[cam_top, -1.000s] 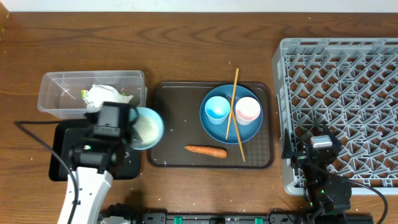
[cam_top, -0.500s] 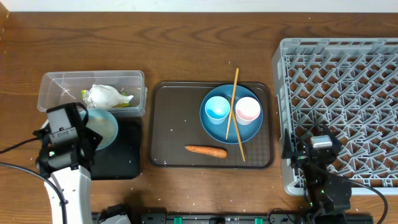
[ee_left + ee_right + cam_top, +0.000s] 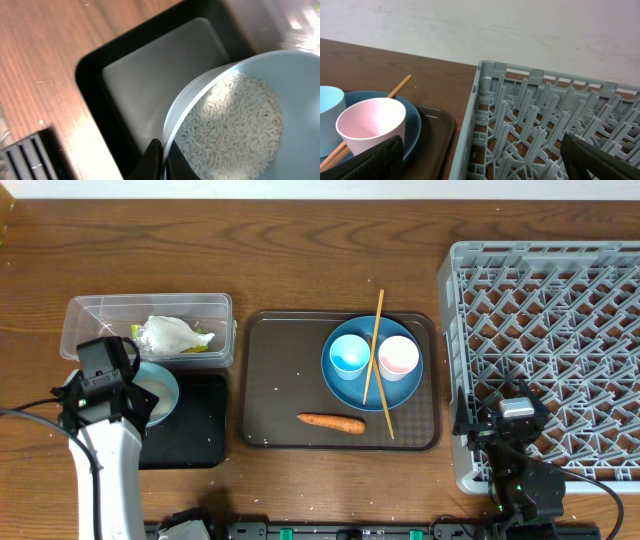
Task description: Sort waste into correct bins and load items into the dishwasher rack
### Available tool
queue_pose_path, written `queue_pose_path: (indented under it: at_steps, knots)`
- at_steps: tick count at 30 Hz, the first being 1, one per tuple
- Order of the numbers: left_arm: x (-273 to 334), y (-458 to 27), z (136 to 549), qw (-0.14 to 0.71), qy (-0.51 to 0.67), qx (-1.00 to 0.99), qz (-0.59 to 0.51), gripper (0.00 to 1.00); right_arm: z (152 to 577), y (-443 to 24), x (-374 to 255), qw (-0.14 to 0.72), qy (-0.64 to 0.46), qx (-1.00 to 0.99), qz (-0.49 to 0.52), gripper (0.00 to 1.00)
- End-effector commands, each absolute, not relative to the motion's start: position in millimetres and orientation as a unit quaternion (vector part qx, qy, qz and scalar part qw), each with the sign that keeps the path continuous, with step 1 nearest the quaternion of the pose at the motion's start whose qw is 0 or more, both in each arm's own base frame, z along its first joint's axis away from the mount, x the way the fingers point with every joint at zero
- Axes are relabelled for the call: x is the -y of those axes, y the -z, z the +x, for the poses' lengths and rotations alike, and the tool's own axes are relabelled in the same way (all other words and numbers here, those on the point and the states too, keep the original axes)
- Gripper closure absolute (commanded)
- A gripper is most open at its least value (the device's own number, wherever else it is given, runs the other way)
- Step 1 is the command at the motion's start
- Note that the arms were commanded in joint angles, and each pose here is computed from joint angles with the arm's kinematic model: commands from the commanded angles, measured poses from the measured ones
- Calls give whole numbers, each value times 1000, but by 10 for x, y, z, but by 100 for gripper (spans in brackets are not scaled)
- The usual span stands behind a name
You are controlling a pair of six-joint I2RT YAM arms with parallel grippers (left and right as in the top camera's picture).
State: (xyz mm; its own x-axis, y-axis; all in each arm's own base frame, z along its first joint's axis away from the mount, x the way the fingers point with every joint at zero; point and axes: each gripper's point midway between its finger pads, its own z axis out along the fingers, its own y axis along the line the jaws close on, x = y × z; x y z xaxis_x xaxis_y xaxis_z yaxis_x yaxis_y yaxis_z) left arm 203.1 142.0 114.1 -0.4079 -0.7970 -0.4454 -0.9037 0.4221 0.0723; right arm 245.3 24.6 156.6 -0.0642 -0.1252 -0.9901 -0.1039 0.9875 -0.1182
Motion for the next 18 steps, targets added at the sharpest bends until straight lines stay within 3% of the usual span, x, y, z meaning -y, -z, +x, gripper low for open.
queue_pose_path:
  at_steps: [1, 18]
  knots:
    - [-1634, -1159, 1989, 174, -203, -796, -544, 94, 2454, -1552, -237, 678, 12, -731, -82, 1]
    - [-1917, -1221, 2229, 190, -268, -834, -444, 94, 2454, -1552, -237, 678, 12, -731, -82, 1]
